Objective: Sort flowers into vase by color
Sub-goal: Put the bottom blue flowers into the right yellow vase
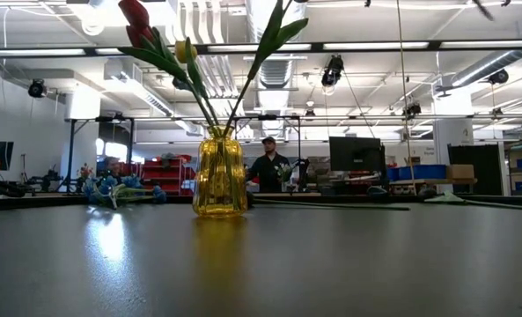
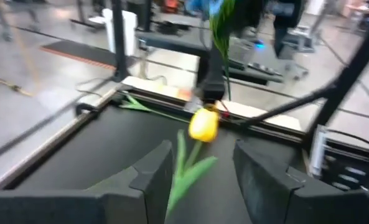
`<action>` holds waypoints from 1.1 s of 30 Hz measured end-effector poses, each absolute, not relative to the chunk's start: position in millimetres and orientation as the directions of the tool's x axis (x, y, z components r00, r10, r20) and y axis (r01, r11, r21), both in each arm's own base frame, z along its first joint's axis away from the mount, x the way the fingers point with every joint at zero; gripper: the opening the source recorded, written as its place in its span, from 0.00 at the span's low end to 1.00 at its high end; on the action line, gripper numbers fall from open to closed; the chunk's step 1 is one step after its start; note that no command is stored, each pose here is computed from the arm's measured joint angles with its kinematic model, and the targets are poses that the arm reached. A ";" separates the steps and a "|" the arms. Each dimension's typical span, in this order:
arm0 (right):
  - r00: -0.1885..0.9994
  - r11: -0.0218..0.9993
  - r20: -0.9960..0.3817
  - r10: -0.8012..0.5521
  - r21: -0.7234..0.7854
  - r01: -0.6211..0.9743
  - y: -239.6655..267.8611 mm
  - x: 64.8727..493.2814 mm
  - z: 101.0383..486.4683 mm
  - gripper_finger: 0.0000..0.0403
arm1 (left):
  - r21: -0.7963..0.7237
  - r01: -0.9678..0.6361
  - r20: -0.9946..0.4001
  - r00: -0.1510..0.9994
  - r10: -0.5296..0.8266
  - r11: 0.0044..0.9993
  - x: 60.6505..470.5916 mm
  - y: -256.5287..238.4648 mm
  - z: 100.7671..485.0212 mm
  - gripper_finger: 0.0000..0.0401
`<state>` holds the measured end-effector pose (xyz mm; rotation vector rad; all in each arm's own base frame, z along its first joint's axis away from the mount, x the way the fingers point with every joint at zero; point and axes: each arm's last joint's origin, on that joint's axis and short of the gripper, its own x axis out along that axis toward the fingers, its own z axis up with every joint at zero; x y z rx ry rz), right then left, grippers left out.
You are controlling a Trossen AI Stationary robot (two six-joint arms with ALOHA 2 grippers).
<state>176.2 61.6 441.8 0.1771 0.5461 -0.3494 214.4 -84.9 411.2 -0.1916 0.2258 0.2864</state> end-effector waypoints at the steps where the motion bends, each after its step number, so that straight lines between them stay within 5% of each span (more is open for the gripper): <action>1: 0.762 0.911 -0.567 -0.314 0.047 0.409 58.5 165.1 437.2 0.03 | -0.146 -0.319 -0.244 0.929 0.279 0.936 213.1 -83.7 411.2 0.38; 10: 0.626 0.758 -0.571 -0.532 0.010 0.653 36.0 105.3 395.3 0.03 | -0.069 -0.390 -0.227 0.902 0.366 0.918 211.5 -77.7 412.2 0.37; 24: 0.468 0.662 -0.649 -0.599 -0.072 0.746 35.6 103.4 314.1 0.03 | -0.015 -0.441 -0.241 0.873 0.425 0.897 200.3 -58.2 415.5 0.37; 33: 0.442 0.620 -0.672 -0.594 -0.033 0.784 35.6 102.4 305.3 0.03 | -0.036 -0.445 -0.217 0.877 0.428 0.895 178.4 -48.1 425.2 0.37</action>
